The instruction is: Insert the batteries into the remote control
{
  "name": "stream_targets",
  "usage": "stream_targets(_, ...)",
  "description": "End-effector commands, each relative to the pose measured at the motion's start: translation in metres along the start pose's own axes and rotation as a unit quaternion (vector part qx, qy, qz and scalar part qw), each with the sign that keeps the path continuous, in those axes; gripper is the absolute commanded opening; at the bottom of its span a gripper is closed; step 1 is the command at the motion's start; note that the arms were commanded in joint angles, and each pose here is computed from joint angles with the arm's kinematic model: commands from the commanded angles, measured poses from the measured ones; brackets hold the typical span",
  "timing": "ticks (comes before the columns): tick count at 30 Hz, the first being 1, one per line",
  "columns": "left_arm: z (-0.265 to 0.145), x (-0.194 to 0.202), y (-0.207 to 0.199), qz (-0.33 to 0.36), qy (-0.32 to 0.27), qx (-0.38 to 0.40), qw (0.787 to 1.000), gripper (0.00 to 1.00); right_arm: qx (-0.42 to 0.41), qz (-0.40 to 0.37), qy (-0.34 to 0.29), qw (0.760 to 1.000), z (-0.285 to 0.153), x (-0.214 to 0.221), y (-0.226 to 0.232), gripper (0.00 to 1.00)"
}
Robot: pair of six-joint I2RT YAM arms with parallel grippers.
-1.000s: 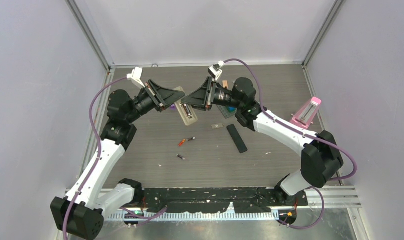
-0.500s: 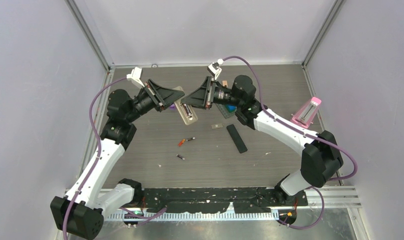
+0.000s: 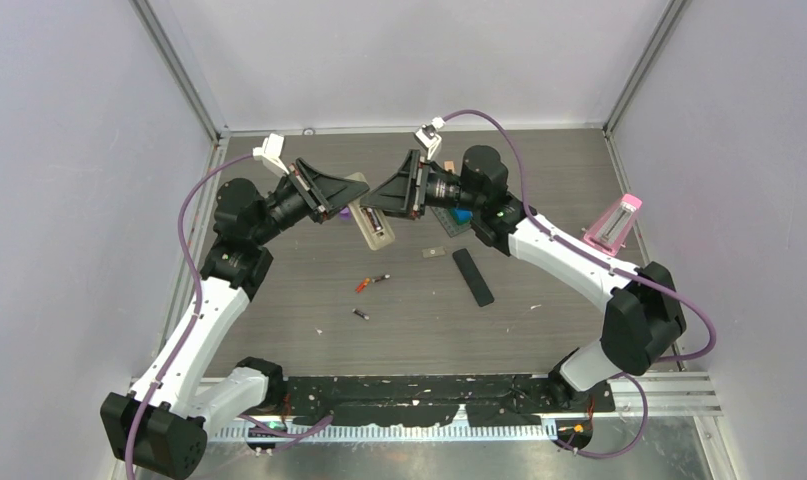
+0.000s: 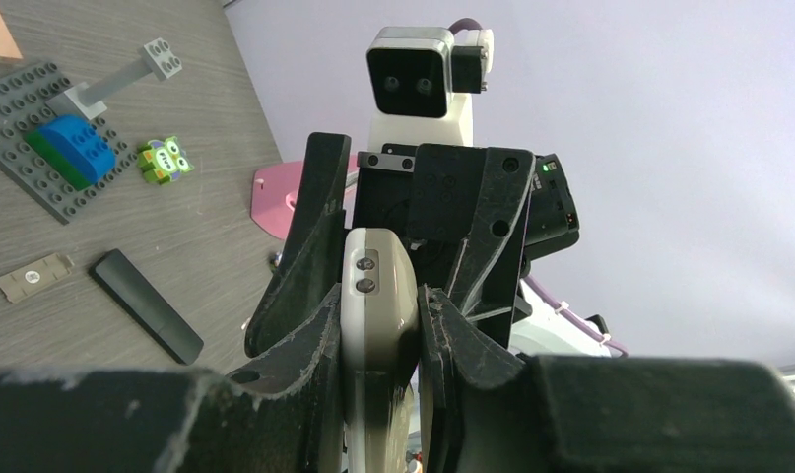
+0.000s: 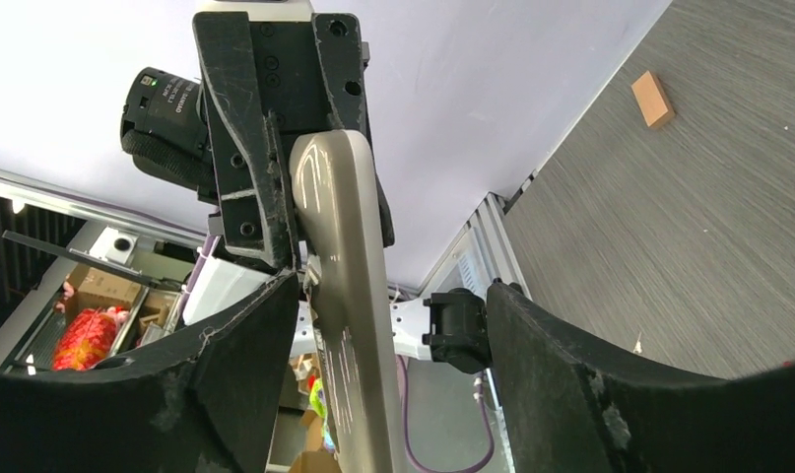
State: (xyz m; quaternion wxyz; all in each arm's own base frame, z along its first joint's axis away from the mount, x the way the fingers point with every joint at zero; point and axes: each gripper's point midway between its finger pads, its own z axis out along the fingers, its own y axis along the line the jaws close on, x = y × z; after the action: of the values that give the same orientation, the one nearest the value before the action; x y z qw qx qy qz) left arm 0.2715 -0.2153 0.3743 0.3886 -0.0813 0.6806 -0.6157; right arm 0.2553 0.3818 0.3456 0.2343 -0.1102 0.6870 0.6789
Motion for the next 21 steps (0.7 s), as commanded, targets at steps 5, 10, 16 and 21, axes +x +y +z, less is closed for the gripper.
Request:
stream_targets(5,-0.003,-0.007,-0.025,0.041,-0.007,0.04,0.998,0.0,-0.039,-0.099,-0.011,0.994,-0.017,-0.006,0.04,0.73)
stream_targets(10,-0.002,-0.009,-0.029,0.041,-0.01,0.044,0.998,0.0,-0.013,-0.111,0.0,0.994,-0.019,-0.002,0.029,0.64)
stream_targets(16,-0.002,-0.008,-0.028,0.04,-0.007,0.044,0.998,0.0,0.001,-0.125,0.006,0.992,-0.02,0.002,0.021,0.63)
stream_targets(21,-0.002,-0.007,-0.027,0.039,-0.006,0.044,0.998,0.0,0.028,-0.126,0.007,0.992,-0.019,0.002,0.01,0.58)
